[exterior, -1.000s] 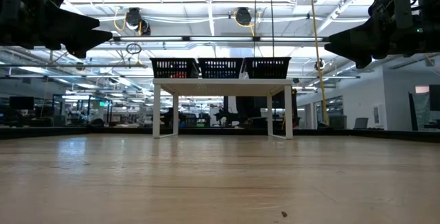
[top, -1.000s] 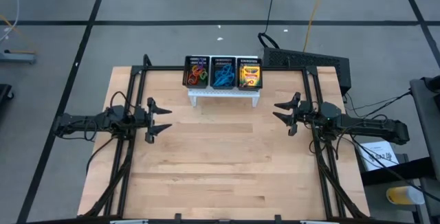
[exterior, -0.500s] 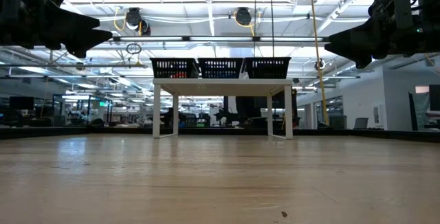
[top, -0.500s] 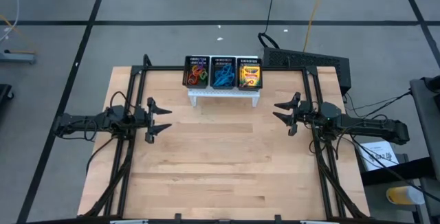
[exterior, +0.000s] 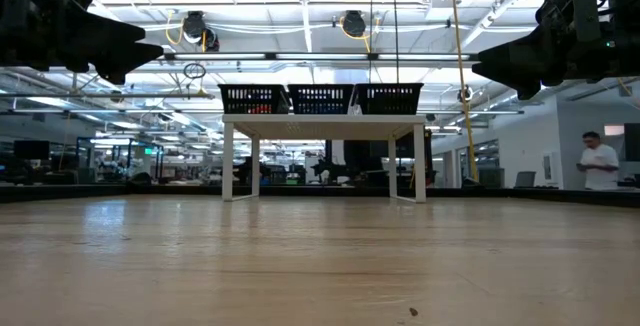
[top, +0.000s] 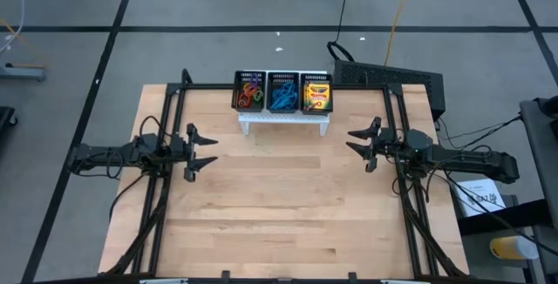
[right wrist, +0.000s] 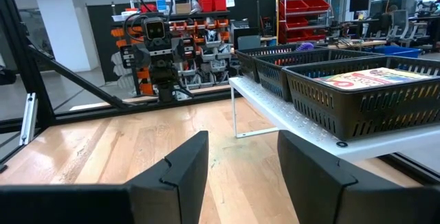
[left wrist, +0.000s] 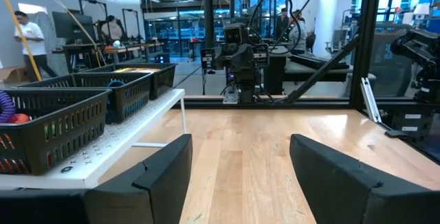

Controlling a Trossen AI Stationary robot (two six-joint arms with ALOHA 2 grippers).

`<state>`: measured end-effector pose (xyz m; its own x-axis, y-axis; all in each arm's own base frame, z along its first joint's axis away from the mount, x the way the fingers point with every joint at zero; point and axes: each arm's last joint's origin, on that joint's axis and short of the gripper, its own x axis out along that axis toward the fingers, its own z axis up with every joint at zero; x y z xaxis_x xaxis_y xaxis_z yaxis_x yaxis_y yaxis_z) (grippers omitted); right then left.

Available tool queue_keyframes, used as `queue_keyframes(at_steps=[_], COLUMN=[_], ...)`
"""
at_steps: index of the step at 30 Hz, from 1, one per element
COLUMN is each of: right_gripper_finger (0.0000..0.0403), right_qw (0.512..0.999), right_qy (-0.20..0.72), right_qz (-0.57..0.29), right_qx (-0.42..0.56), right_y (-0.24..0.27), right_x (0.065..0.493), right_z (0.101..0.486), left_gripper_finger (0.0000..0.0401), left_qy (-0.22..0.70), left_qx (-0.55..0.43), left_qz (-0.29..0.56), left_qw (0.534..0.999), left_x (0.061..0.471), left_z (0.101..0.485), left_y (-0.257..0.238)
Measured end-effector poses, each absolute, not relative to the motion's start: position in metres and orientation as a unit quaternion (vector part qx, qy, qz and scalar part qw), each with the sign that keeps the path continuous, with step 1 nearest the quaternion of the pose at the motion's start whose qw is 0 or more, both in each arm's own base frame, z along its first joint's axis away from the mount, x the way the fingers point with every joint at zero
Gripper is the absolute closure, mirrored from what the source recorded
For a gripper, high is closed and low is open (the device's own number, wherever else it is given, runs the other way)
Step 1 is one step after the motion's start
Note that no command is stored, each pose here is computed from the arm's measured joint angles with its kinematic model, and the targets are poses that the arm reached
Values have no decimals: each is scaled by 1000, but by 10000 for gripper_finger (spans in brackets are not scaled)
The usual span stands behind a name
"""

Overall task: Pick & Place Office Desk Supplies
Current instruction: Return to Home Position

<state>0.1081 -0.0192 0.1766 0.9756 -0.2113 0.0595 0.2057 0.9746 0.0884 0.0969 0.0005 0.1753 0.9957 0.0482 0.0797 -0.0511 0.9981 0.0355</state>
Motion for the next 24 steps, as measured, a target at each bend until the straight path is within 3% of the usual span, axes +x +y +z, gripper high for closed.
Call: queue_keyframes(at_steps=[11,24], right_gripper_finger=[238,238], right_qw=[993,993], right_qy=[-34,-34], right_qz=[-105,-105], right_qx=[41,41], right_y=[-19,-19], right_x=[108,108], right_z=[177,177], left_gripper_finger=[131,150], left_qy=[-39,-39], left_qx=[19,19], left_qz=[25,25], left_qw=[999,999], left_x=[97,97], left_z=[175,175], left_y=[0,0])
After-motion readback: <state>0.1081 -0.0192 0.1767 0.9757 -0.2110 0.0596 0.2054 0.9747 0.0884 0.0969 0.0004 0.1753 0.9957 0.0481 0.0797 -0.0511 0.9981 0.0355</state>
